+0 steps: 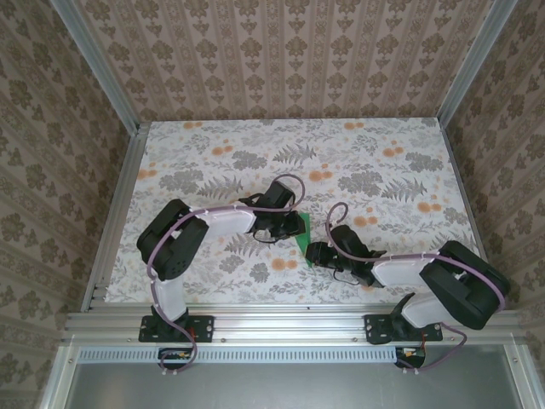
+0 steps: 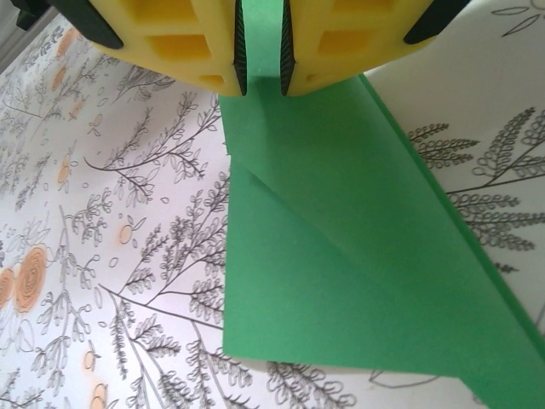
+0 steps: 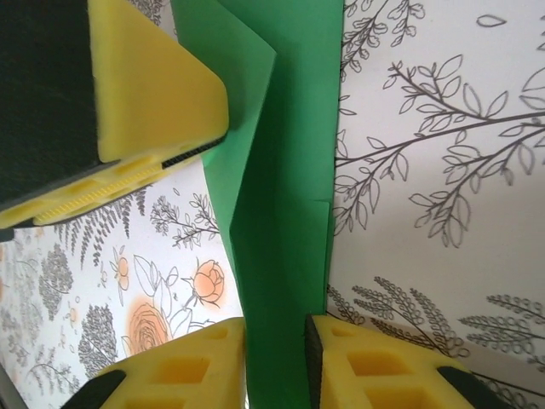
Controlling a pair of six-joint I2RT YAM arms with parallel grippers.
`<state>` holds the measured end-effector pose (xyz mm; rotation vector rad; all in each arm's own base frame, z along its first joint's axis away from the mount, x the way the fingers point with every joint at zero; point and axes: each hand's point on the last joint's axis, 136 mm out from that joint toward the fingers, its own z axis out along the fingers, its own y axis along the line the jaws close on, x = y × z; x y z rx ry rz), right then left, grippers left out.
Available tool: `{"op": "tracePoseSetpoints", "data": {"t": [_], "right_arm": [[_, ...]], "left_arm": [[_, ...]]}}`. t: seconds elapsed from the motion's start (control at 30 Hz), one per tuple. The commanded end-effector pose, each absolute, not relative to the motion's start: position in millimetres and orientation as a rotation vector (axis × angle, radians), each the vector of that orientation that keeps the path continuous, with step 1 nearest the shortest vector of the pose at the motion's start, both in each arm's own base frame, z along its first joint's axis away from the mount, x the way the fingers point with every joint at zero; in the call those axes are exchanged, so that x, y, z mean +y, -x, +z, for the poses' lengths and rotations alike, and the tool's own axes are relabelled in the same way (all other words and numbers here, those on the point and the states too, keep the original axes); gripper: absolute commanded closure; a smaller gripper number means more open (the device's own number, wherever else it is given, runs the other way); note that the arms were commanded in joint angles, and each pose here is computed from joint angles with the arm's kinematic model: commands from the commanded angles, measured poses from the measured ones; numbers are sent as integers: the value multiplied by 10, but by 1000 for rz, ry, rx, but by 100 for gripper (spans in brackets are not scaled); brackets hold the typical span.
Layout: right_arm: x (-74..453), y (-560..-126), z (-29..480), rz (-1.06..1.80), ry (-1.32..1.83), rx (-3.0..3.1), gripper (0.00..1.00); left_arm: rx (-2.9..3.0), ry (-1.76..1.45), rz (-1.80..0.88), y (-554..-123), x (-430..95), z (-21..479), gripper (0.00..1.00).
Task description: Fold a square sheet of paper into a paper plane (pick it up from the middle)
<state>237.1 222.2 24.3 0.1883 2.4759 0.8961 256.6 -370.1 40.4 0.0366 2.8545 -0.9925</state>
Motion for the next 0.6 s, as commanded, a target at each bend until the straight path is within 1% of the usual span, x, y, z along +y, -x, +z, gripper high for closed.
{"op": "tracePoseSetpoints", "data": {"t": [0.0,0.2,0.57], "right_arm": [[2150,-2333,252,812,-137,2532,72],[2222,-2418,436,816,-43,2478,70],[2269,-2561,427,767,-15,2490,68]], "left_arm": [[2852,-94,-1012,-2579,-3765,431,79],[2850,-101,-1021,-2576,-3786,440,79],[2849,-111,-1042,-2579,-3830,453,79]]}}
